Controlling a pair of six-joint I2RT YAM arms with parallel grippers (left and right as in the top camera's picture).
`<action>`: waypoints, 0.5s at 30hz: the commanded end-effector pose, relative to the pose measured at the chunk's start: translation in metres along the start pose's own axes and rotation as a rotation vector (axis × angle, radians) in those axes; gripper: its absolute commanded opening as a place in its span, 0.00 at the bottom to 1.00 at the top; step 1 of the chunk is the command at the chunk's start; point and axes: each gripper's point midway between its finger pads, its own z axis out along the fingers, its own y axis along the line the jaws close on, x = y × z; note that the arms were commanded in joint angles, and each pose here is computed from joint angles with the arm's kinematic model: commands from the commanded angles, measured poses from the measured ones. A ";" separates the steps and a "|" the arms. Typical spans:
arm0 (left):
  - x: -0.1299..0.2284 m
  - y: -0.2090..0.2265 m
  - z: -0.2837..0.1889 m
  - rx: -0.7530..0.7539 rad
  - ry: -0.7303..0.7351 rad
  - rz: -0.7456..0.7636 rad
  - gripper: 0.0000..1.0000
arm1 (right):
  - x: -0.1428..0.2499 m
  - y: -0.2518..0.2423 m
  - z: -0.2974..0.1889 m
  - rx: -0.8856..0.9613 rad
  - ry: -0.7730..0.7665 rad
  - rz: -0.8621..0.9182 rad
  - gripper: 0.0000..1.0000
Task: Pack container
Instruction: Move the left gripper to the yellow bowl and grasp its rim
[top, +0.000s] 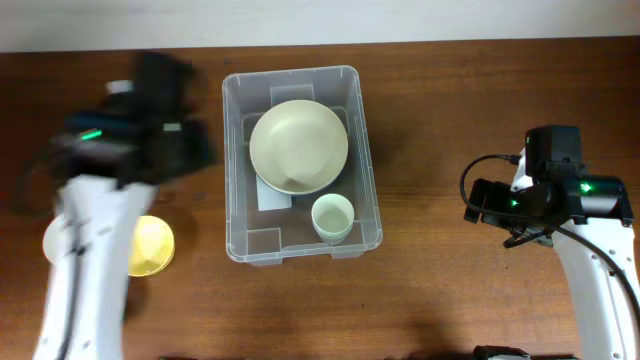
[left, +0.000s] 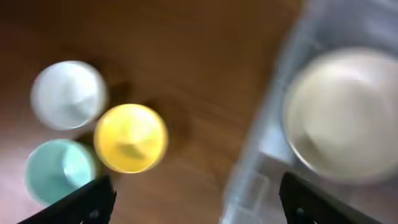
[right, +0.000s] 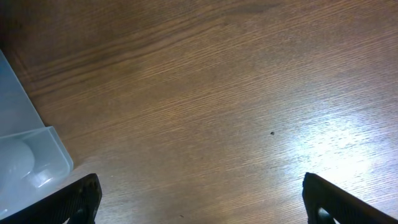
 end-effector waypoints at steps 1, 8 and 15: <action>0.000 0.056 0.024 -0.083 0.059 -0.192 0.87 | 0.000 0.001 0.000 0.006 -0.002 -0.013 0.99; 0.046 0.069 0.127 -0.101 0.199 -0.254 0.93 | 0.000 0.001 0.000 0.003 -0.001 -0.013 0.99; 0.077 0.068 0.196 -0.040 0.261 -0.188 0.94 | 0.000 0.001 0.000 0.003 -0.001 -0.014 0.99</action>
